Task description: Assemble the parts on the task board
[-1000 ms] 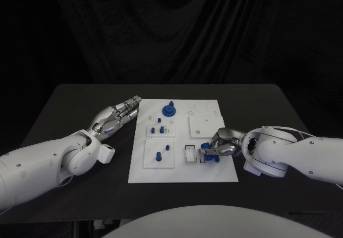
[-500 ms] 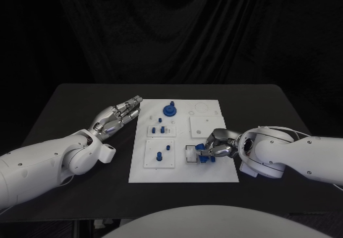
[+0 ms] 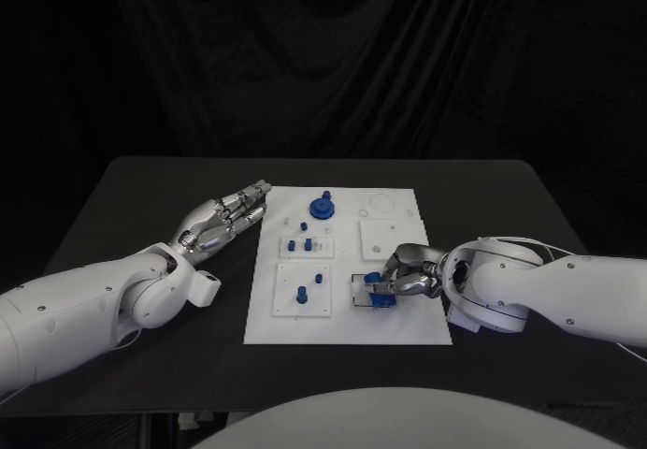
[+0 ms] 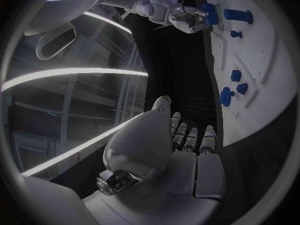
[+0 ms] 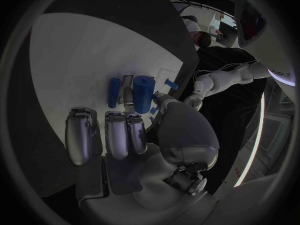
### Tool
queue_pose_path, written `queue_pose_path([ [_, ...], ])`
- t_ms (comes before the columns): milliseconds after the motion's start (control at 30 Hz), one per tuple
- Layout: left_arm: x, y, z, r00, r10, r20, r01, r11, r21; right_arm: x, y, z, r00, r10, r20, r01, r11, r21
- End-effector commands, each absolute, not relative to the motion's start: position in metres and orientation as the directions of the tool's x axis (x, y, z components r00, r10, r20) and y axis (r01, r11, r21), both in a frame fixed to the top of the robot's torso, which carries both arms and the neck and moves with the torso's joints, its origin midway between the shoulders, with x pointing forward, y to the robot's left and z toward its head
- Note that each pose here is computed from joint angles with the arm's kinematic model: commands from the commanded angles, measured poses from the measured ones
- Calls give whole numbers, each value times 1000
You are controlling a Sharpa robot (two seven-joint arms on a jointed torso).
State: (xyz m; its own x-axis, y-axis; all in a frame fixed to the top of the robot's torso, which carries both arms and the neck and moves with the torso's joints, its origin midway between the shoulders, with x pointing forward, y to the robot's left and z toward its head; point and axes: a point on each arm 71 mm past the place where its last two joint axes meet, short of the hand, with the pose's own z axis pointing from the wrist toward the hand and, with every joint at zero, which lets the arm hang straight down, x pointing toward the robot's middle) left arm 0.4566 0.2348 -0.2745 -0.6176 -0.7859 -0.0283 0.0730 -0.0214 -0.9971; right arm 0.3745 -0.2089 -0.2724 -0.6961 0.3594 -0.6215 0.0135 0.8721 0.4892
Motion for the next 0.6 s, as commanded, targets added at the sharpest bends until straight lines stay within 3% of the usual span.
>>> queue_pose_path([
  [33, 456, 233, -274, -624, -781, -16, 77, -42, -996, 375, -209, -273, -703, 351, -618, 19, 878, 478],
  [600, 457, 233, -274, -626, -779, -15, 76, -42, -996, 377, -205, -275, -713, 338, -614, 13, 882, 471],
])
